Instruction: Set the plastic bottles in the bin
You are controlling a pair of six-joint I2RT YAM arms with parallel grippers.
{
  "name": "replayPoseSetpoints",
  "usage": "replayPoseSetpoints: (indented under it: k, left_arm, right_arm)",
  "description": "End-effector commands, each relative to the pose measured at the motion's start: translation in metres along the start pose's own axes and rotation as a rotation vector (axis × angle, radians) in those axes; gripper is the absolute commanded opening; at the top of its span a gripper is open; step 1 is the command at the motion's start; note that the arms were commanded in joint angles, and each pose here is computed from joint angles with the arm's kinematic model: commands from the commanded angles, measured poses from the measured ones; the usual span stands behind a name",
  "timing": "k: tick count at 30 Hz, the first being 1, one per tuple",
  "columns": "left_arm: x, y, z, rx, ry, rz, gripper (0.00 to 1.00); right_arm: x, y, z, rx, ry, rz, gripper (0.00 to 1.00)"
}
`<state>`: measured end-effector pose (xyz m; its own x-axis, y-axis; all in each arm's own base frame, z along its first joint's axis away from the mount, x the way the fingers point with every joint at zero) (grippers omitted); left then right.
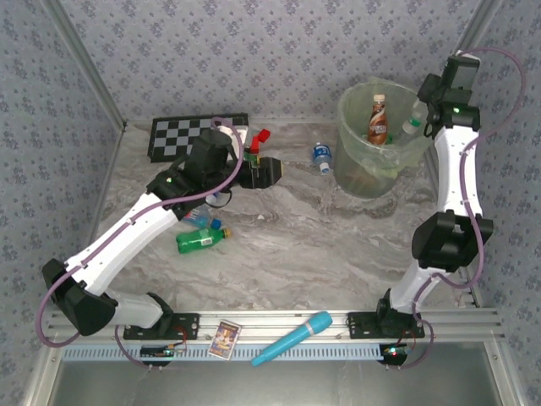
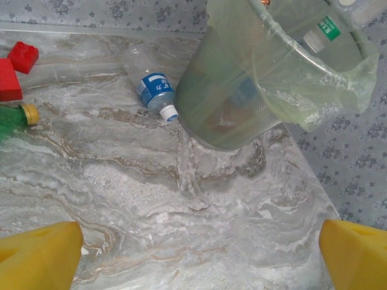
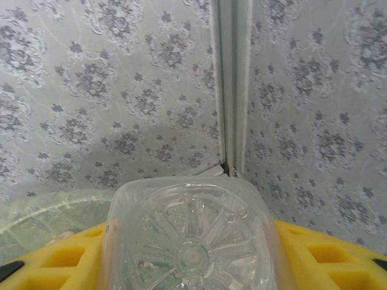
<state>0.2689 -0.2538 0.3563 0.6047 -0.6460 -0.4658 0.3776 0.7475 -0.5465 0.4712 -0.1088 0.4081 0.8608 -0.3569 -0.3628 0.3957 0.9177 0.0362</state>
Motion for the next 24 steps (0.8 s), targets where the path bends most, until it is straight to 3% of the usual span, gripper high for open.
replayPoseSetpoints:
  k: [1,12,20,22,24]
  left_arm:
    - [-0.011,0.001,0.008,-0.014,-0.055,0.002,1.00]
    - [-0.021,0.008,0.011,-0.010,-0.067,0.018,1.00]
    - [-0.031,0.012,0.009,-0.011,-0.080,0.032,1.00]
    - [-0.032,0.015,0.008,-0.016,-0.080,0.039,1.00]
    - [-0.033,0.016,0.008,-0.019,-0.080,0.042,1.00]
  right_arm:
    - [-0.003,0.017,0.015,0.000,-0.047,0.038,0.46]
    - [0.000,0.042,0.029,-0.083,-0.103,0.036,0.47]
    - [0.025,0.043,0.014,-0.159,-0.077,-0.009,0.48]
    - [0.031,0.045,0.006,-0.153,-0.049,0.007,0.53]
    - [0.031,0.050,0.000,-0.157,-0.025,0.022,0.65]
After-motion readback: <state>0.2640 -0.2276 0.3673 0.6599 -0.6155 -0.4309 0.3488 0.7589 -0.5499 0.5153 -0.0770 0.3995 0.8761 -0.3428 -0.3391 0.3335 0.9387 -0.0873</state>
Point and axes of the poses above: each hand's point on the last joint's axis, 136 mm out from that joint toward the fingers, its own x axis out along the fingers, its own y axis along the line the jaws close on, z = x × y, the point moved 5 cm from there along -x, back along the fingers, and after that the axes turned 5 degrees about -x, right-handed, at the moved point
